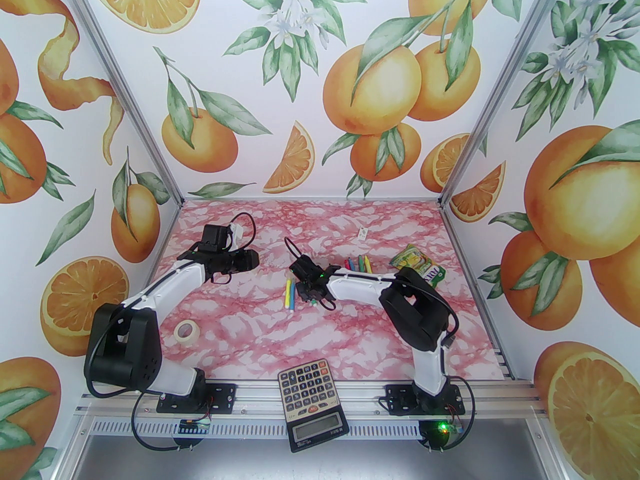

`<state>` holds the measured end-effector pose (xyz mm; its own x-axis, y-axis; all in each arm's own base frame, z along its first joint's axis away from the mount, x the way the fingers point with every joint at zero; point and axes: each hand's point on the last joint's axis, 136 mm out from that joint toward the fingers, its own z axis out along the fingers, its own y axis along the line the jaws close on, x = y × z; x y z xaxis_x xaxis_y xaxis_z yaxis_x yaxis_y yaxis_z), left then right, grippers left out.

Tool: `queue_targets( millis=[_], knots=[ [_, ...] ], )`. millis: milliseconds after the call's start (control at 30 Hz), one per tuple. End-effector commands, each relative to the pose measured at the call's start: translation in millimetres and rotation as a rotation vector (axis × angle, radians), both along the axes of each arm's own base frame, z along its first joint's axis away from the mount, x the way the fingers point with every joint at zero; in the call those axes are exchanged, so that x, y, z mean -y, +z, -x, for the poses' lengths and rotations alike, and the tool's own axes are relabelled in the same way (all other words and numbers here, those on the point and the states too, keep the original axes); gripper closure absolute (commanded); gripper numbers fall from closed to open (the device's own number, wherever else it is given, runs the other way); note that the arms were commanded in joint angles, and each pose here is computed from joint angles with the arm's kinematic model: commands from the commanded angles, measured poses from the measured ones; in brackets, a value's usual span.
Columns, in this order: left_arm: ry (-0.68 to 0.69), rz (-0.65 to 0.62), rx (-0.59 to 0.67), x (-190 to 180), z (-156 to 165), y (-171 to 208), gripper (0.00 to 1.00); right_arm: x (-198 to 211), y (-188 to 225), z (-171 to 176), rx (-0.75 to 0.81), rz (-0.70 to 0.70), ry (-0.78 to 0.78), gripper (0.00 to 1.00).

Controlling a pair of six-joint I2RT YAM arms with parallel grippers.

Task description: Open the pen caps

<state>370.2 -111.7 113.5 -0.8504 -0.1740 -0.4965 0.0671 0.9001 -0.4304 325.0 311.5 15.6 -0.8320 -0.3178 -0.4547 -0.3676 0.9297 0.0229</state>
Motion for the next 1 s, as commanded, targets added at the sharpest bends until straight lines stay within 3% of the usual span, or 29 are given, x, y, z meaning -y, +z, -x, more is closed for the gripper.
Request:
queue_targets(
  millis=[0,367,467,967],
  knots=[
    [-0.004,0.052,0.049,5,-4,11,0.52,5,-12,5,-0.031,0.052,0.011,0.72],
    [-0.053,0.101,0.076,22,-5,15,0.52,3,-6,7,-0.027,0.028,0.021,0.76],
    [-0.083,0.105,0.080,36,-6,14,0.52,-13,19,9,0.015,-0.105,0.080,0.78],
    [-0.208,0.234,0.106,88,-9,29,0.52,-28,70,21,0.093,-0.281,0.169,0.80]
  ],
)
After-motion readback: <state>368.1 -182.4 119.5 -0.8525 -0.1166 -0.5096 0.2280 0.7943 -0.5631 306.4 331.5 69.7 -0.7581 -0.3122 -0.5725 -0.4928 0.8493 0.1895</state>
